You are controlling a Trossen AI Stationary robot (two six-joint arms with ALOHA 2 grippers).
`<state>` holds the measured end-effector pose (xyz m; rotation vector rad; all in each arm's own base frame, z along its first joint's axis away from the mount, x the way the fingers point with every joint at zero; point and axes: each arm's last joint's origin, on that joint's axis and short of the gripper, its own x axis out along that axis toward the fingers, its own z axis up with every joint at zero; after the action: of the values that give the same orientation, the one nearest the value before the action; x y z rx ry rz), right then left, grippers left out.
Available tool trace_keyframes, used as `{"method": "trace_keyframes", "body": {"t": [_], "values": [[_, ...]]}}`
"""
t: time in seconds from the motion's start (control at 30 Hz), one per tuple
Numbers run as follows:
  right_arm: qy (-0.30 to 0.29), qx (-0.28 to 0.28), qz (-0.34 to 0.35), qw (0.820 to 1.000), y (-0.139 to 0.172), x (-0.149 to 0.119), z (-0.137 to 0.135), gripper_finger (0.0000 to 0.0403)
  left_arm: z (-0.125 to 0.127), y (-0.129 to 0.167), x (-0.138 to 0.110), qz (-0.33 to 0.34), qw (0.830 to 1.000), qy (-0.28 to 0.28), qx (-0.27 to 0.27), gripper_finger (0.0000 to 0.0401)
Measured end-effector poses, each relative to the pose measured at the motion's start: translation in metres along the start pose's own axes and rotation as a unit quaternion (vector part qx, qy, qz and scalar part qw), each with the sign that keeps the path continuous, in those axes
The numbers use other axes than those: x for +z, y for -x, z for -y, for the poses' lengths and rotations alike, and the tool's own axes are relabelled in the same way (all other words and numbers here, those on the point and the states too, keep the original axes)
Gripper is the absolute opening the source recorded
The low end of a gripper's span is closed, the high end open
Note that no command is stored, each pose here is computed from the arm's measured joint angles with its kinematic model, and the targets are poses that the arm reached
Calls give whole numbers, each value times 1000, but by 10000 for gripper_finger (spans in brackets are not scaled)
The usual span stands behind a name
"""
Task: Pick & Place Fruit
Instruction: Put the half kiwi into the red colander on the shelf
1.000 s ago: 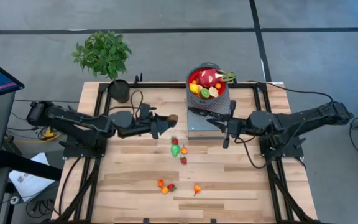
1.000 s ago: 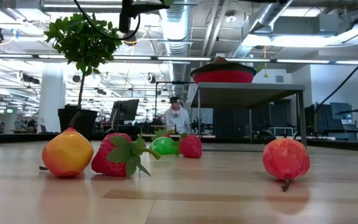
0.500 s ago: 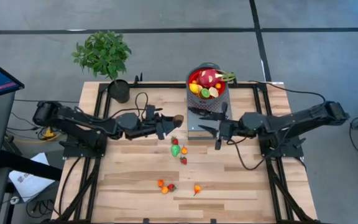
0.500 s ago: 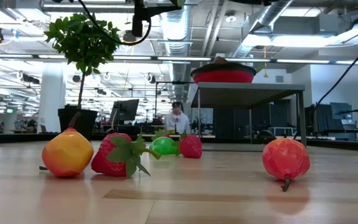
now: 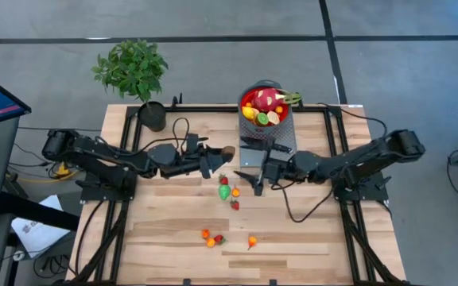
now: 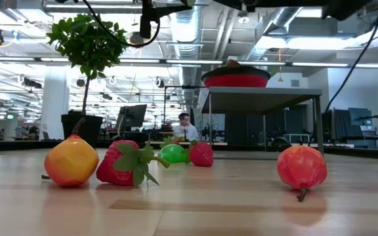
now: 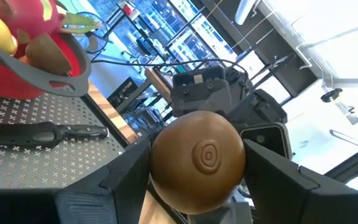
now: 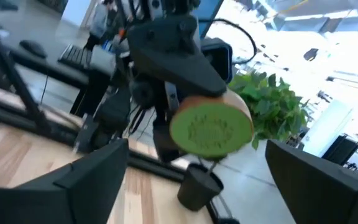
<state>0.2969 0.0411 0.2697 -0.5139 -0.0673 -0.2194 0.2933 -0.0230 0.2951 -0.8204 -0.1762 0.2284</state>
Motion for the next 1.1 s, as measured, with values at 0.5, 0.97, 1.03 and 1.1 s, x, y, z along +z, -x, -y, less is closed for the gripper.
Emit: {"method": "trace_keyframes", "body": {"t": [0.5, 0.97, 1.03, 1.1], "values": [[0, -4, -1, 1000, -57, 4, -18, 371, 1, 0, -1, -12, 1000, -8, -11, 230], [-1, -8, 1, 1000, -46, 22, -2, 309, 1, 0, 0, -14, 1000, -12, -16, 231], [0, -6, -1, 1000, -46, 22, -2, 304, 1, 0, 0, -14, 1000, -12, -16, 230], [3, -2, -8, 1000, -46, 21, -3, 300, 1, 0, 0, -14, 1000, -12, -16, 228]]}}
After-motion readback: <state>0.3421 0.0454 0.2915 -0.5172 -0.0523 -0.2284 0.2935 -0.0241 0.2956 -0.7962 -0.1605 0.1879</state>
